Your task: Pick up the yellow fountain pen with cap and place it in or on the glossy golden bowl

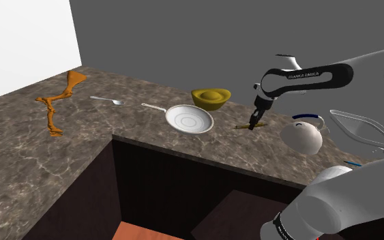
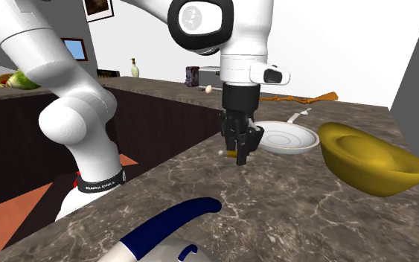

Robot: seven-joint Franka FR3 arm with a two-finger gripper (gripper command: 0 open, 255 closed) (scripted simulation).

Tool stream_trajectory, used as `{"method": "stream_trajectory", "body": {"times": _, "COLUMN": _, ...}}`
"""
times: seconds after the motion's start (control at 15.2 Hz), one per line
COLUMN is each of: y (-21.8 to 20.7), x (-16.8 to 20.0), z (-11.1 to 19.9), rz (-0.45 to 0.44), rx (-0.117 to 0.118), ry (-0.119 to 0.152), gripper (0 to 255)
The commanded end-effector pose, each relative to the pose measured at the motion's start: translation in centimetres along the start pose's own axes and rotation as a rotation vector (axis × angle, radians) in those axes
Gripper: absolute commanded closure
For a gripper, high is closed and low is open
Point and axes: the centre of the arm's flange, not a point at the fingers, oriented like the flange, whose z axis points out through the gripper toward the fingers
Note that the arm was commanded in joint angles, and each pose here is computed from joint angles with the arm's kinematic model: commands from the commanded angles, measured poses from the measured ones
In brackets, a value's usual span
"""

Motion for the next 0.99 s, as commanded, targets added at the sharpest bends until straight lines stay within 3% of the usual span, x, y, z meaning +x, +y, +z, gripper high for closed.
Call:
{"method": "stream_trajectory", "body": {"times": 0.0, "y": 0.1, "x": 0.0, "z": -1.1, "rz": 0.0, "rx": 0.0, "ry": -0.001, "gripper": 255}}
{"method": "stream_trajectory", "body": {"times": 0.92, "y": 0.1, "x": -0.2, "z": -8.5, "rz": 0.0, "rx": 0.0, "ry": -0.001, "gripper": 255}}
